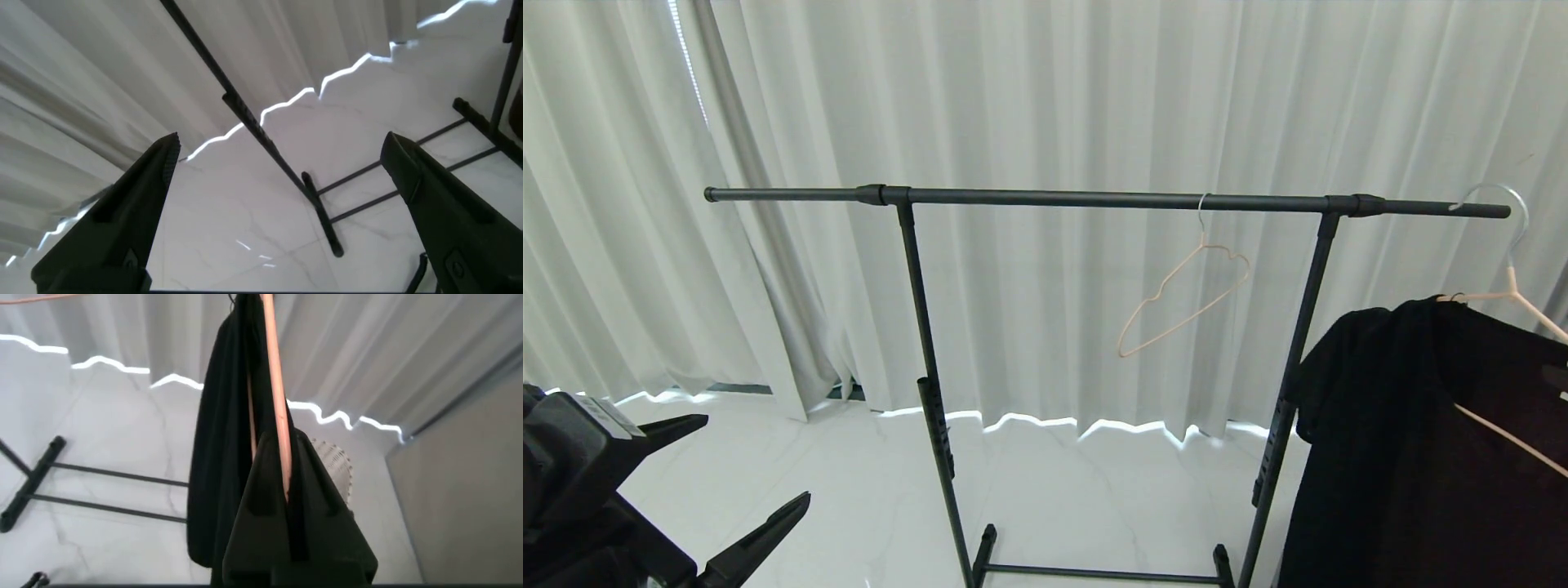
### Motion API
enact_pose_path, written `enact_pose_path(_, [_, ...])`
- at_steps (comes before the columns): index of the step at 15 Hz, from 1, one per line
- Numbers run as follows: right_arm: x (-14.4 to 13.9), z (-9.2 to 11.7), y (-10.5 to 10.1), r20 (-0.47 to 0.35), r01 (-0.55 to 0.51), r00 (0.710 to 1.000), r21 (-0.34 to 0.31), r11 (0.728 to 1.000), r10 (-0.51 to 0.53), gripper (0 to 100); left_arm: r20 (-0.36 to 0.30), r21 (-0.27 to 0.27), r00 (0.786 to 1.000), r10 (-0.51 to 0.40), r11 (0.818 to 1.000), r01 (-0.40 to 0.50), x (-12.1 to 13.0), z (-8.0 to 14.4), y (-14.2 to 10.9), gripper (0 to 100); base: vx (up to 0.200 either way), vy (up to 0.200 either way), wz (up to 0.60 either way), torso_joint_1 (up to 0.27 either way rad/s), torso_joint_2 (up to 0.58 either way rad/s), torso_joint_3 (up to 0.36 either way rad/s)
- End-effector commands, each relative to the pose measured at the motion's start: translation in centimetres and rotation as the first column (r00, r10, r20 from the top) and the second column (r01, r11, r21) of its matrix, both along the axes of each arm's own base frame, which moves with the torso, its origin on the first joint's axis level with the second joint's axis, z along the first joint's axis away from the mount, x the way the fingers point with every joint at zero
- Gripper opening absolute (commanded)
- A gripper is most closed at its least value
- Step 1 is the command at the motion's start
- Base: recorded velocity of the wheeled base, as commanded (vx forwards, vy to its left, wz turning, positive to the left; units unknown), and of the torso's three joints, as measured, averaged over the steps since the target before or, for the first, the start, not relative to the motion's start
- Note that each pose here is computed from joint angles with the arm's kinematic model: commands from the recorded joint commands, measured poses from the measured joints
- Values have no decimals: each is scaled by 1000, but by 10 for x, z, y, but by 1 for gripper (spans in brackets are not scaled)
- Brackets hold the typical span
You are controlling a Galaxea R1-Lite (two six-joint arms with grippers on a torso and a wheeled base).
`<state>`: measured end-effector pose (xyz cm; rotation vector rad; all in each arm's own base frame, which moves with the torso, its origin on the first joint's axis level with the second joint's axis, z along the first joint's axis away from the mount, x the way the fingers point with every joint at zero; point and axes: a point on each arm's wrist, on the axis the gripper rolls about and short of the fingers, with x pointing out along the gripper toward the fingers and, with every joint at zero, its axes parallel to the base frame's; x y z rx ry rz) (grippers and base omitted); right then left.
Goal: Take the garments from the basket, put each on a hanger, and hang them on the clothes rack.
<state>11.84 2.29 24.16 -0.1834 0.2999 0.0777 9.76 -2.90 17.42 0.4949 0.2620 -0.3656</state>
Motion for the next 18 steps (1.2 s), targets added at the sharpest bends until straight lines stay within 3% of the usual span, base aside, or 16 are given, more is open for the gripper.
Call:
enact_pose_path(1, [2,2,7,2,-51,999,2,999,51,0,-6,4,1000,8,1000,-8,3,0,0,100,0,0,0,0,0,0])
enact_pose_path(12, [3,1,18,-13,-131,991,0,991,131,0,-17,20,999,41,999,-41,17,7,-4,100,0,182,0,5,3,6])
enact_pose_path(16, [7,-3,37,-39,-232,972,42,972,234,0,-13,19,999,41,999,-41,19,9,-4,100,0,50,0,1,-1,-1])
enact_pose_path(18, [11,-4,58,-54,-330,941,62,942,334,0,-14,19,999,41,999,-41,19,9,-4,100,0,0,0,0,0,0])
